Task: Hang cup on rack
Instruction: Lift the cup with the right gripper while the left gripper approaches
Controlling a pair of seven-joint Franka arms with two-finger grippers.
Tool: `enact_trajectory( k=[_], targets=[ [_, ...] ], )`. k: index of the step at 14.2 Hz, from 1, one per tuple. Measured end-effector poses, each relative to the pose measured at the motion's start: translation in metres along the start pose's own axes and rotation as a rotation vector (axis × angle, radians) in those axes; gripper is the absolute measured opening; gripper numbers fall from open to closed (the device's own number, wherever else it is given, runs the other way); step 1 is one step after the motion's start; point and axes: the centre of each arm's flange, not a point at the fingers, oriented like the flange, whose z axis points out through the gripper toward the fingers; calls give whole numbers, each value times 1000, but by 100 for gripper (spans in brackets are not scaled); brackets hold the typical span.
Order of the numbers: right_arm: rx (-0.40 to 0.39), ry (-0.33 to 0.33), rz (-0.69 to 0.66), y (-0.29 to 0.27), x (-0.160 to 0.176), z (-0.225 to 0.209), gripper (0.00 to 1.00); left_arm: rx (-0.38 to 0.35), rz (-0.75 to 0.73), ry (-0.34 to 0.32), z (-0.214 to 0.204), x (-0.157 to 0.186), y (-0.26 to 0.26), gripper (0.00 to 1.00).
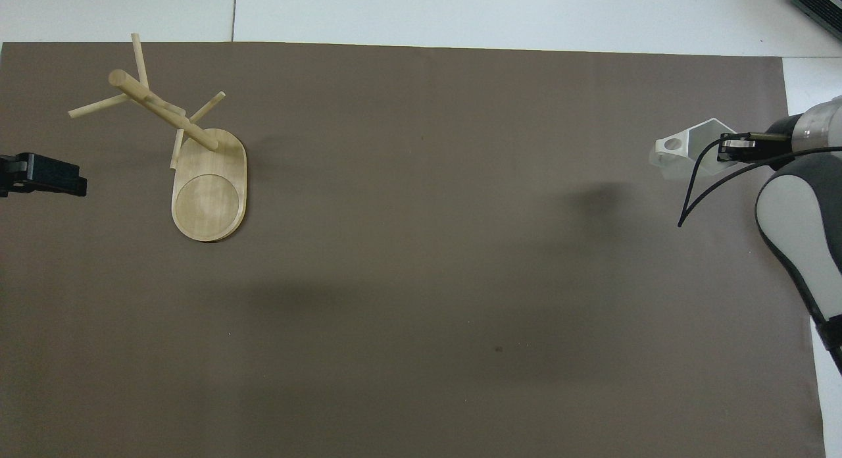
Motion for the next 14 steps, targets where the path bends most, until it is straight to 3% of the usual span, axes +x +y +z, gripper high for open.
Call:
enact_trajectory(
  k=[3, 8, 11, 14],
  targets=[
    [0, -57, -2, -1, 2, -23, 4, 1, -112, -25, 1, -4, 0, 100],
    [0, -132, -7, -4, 0, -55, 4, 13, -278, -127, 15, -27, 10, 100],
    [0, -161, -10, -5, -1, -72, 4, -18, -467, -229, 34, -49, 22, 100],
    [1, -187, -14, -8, -3, -85, 4, -69, -661, -290, 42, -63, 33, 100]
  ],
)
